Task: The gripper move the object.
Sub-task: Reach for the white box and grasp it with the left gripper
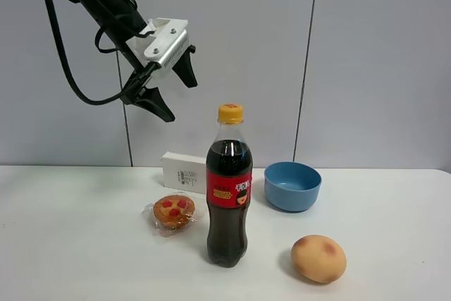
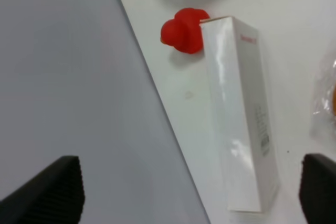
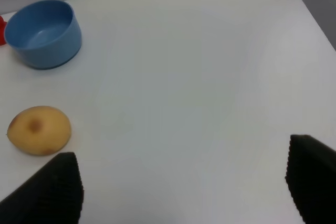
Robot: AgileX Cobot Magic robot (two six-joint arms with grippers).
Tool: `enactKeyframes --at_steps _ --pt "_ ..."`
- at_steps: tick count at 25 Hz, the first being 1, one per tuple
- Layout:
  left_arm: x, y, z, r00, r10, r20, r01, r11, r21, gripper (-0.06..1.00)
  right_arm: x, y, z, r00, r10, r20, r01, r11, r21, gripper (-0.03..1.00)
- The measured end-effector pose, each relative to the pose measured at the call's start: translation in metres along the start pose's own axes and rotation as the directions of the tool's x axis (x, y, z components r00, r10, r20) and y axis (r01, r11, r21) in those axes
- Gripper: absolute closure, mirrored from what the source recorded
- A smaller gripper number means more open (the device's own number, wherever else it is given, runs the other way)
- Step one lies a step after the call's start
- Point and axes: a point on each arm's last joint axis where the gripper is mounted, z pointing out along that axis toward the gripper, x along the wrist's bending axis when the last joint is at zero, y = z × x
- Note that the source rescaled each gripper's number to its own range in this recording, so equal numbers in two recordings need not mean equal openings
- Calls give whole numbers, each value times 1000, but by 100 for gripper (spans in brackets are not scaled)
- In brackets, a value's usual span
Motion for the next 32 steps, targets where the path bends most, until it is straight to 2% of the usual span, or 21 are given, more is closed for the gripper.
enactKeyframes --at_steps 4,8,13,24,32 --pt "6 -3 13 1000 -20 -18 19 1000 -24 -2 0 0 0 1000 0 0 0 1000 0 -3" --pt "2 -8 30 999 -48 5 48 998 -50 1 0 0 0 1000 0 0 0 1000 0 -3" --pt "-5 -16 49 997 -63 42 65 997 -49 1 0 0 0 1000 0 0 0 1000 0 -3" --pt "-18 -30 82 993 -93 78 96 995 -37 2 0 0 0 1000 0 0 0 1000 0 -3" --pt "-22 -38 96 992 -106 63 107 994 -18 2 0 0 0 1000 0 0 0 1000 0 -3"
